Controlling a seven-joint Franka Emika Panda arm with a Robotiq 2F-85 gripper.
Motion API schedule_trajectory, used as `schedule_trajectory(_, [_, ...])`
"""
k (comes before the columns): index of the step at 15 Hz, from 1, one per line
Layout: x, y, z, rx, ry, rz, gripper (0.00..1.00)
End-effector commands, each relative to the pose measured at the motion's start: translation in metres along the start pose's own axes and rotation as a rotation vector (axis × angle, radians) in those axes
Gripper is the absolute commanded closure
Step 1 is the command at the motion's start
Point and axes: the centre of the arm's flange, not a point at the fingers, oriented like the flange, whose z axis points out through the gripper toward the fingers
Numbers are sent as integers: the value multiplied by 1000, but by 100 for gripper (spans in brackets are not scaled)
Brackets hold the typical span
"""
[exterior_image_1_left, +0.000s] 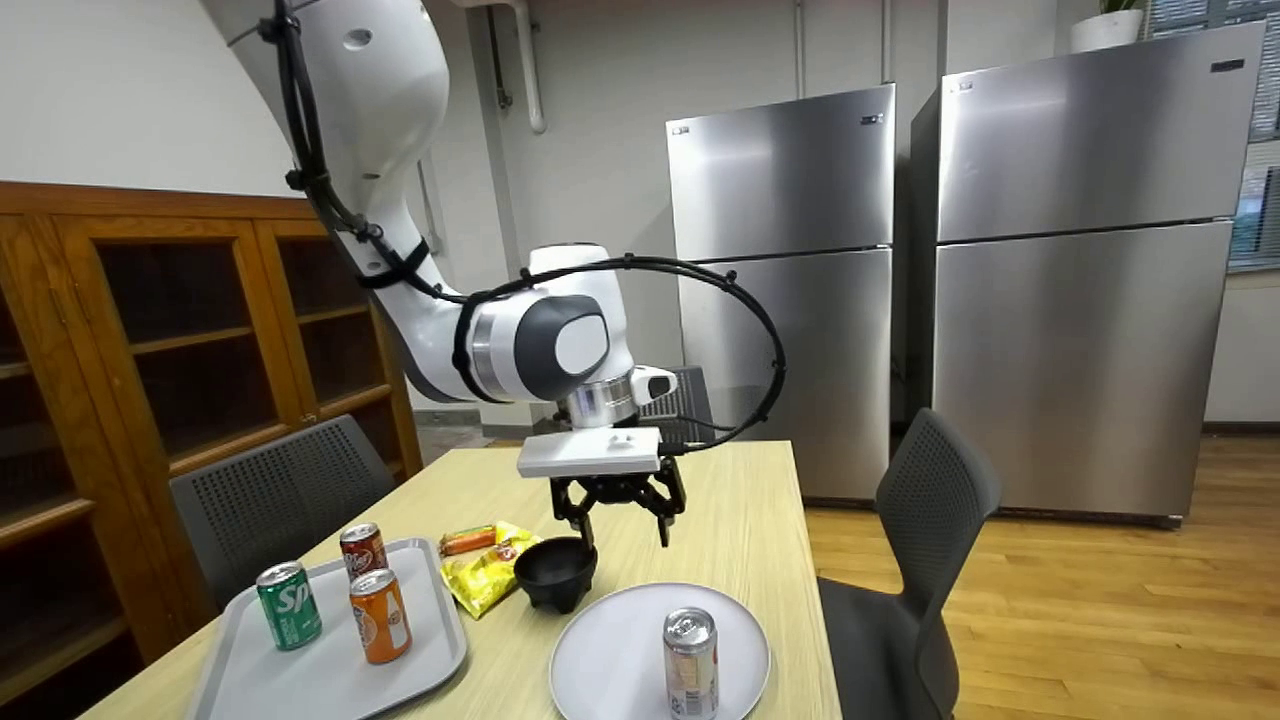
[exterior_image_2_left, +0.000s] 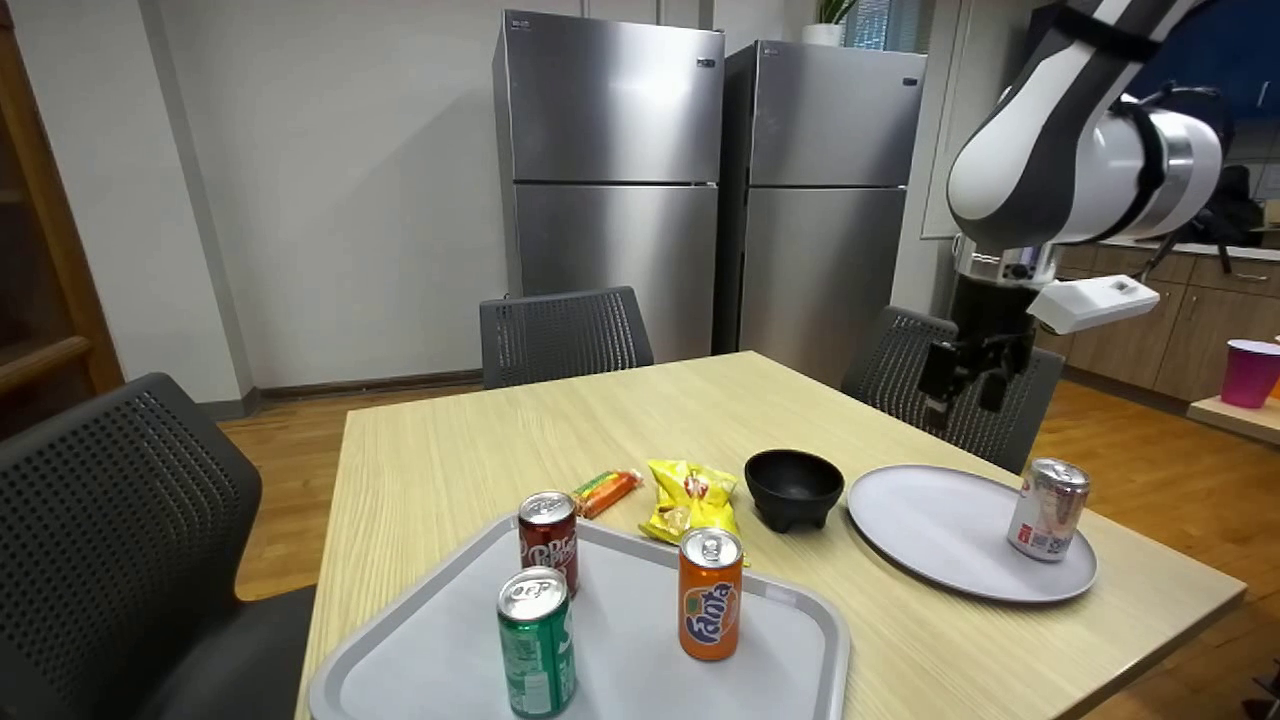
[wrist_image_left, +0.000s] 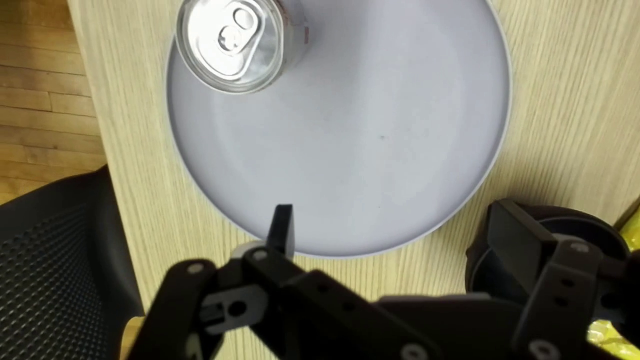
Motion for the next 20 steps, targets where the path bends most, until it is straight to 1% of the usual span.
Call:
schedule_trajectory(1, [-21,25,-6,22,5,18,0])
schedule_trajectory(8, [-50,59,0,14,-14,78,0])
schedule_trajectory(13, [-68,68,12,4,-38,97,0])
schedule_trajectory(20, [-72,67,29,-2,-55,107,0])
